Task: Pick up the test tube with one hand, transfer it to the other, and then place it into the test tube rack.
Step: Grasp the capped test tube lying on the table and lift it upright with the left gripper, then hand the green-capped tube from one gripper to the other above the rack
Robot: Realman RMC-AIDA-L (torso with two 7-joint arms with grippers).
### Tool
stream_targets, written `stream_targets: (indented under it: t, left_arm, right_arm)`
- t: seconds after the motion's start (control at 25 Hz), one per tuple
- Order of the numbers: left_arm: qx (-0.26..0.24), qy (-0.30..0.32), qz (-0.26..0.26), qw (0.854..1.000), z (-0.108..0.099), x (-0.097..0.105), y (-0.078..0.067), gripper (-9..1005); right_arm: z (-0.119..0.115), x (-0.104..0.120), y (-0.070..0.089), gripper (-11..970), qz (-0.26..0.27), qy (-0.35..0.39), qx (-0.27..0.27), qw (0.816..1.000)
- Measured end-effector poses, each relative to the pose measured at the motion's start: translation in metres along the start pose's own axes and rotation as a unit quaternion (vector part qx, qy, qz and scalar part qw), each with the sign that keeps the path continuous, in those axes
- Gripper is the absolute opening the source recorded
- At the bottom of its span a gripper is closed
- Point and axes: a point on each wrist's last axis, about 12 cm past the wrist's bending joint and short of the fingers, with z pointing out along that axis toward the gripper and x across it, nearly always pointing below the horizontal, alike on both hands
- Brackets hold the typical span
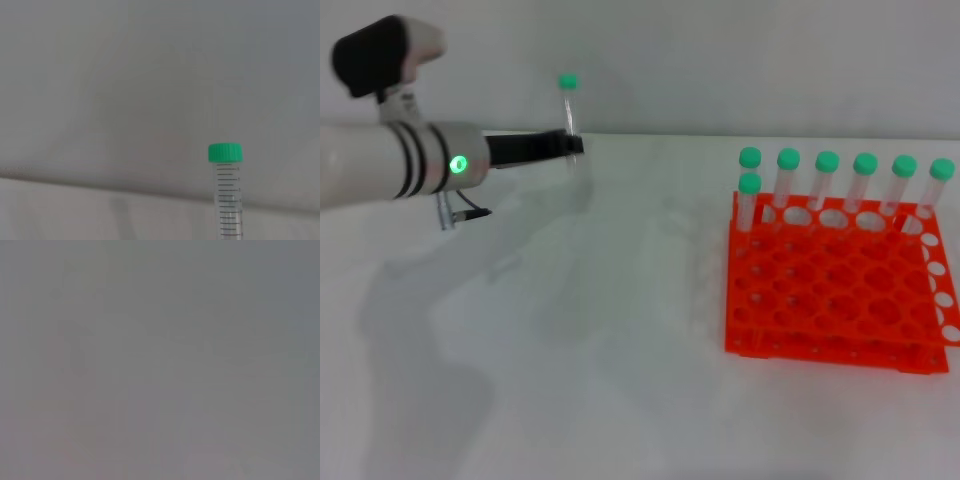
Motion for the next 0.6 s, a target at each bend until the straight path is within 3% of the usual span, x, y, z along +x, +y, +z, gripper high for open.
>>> stream_targets:
  t: [0.12, 0.32, 0.48, 0.6]
  left_arm:
    - [0.022, -0.073, -0.035, 0.996, -0.012, 0.014, 0.015, 192]
    - [0.066, -0.175, -0.059, 0.981, -0.029, 0.044, 0.026, 192]
    - [0.088, -0.255, -0.054, 0.961, -0.035, 0.079, 0.018, 192]
    - [0.090, -0.293, -0.018, 0.952, -0.034, 0.103, 0.001, 192]
  right_arm:
    - [0.000, -0.001, -0.001, 737, 0.005, 0.000, 0.001, 1.000]
    - [0.001, -0.002, -0.003, 736, 0.013, -0.003, 0.005, 1.000]
    - [0.001, -0.003, -0.006, 736, 0.027, -0.008, 0.013, 1.000]
    - [0.001, -0.003, -0.007, 735, 0.037, -0.007, 0.017, 0.999]
